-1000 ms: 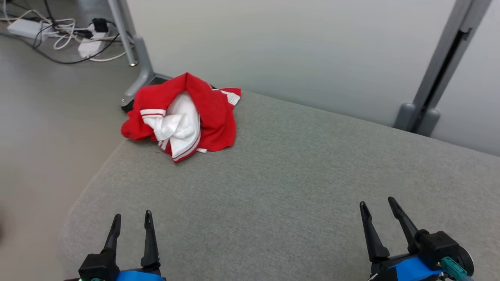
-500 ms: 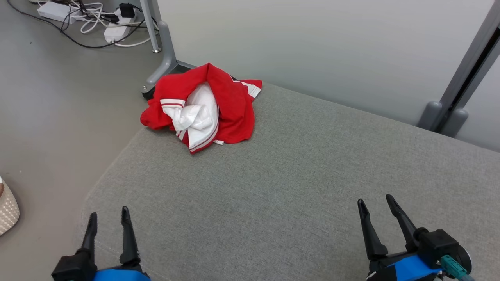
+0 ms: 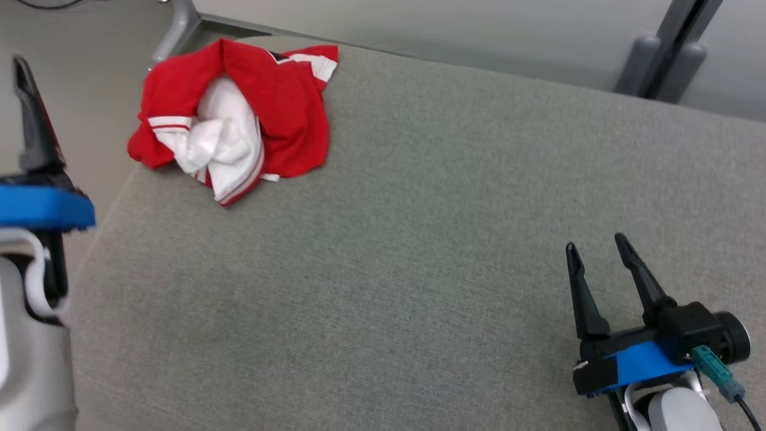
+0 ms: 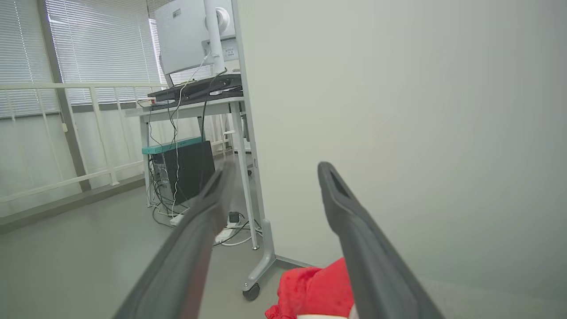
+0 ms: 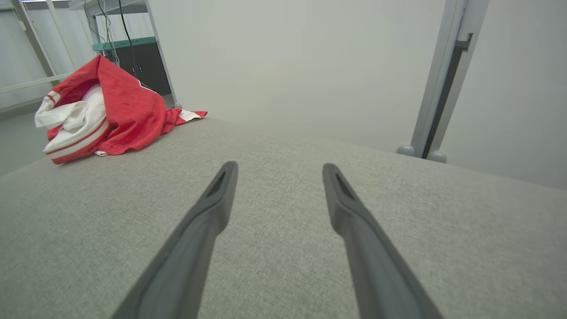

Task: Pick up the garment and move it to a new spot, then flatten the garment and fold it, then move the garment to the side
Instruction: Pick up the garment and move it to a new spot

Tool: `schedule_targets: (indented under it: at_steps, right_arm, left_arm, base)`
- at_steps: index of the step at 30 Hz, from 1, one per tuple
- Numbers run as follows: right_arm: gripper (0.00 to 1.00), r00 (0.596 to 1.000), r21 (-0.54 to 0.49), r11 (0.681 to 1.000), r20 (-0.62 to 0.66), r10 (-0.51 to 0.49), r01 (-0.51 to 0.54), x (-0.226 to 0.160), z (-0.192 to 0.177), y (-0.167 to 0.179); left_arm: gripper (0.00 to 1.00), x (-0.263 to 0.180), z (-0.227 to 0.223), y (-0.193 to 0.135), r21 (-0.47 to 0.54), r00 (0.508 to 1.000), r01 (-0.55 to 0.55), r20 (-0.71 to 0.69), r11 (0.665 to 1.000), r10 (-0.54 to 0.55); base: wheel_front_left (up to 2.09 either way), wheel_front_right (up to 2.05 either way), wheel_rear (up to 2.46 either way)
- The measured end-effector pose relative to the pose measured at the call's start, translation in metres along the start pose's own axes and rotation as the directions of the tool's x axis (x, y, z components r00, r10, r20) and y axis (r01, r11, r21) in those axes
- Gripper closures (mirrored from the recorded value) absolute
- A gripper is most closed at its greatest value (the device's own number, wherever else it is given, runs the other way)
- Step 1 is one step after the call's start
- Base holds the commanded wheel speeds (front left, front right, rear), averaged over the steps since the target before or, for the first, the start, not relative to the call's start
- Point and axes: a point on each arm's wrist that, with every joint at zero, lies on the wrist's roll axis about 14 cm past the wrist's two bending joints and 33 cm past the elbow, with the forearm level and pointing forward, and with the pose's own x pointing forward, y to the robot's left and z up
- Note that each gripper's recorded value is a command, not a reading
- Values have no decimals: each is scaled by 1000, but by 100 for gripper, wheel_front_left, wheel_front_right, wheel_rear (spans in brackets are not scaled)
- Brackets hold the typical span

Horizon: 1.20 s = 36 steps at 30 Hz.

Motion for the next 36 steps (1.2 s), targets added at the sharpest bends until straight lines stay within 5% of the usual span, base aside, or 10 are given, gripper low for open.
schedule_targets:
  at_steps: [8, 17, 22, 23, 26, 36]
  right_arm:
    - [0, 998, -23, 998, -38, -59, 58, 15, -30, -33]
    - [0, 992, -47, 995, -88, -94, 90, 19, -62, -54]
    - [0, 992, -48, 994, -81, -97, 94, 25, -67, -59]
    - [0, 992, -48, 994, -80, -97, 93, 26, -67, -59]
    - [0, 993, -49, 995, -75, -93, 90, 26, -65, -58]
    - [0, 995, -32, 995, -22, -98, 97, 23, -34, -54]
  left_arm:
    - [0, 78, -83, -41, 47, 939, 123, -329, 991, -101]
    - [0, 38, -216, -63, 62, 705, 223, -699, 973, -117]
    - [0, 37, -237, -39, 165, 705, 187, -709, 968, -15]
    - [7, 38, -237, -37, 163, 711, 172, -703, 972, -8]
    - [100, 44, -233, -32, 175, 735, 153, -678, 973, 6]
    - [100, 98, -150, -29, 269, 892, 203, -447, 941, -65]
  base:
    - [0, 0, 0]
    - [0, 0, 0]
    - [0, 0, 0]
    - [0, 0, 0]
    - [0, 0, 0]
    - [0, 0, 0]
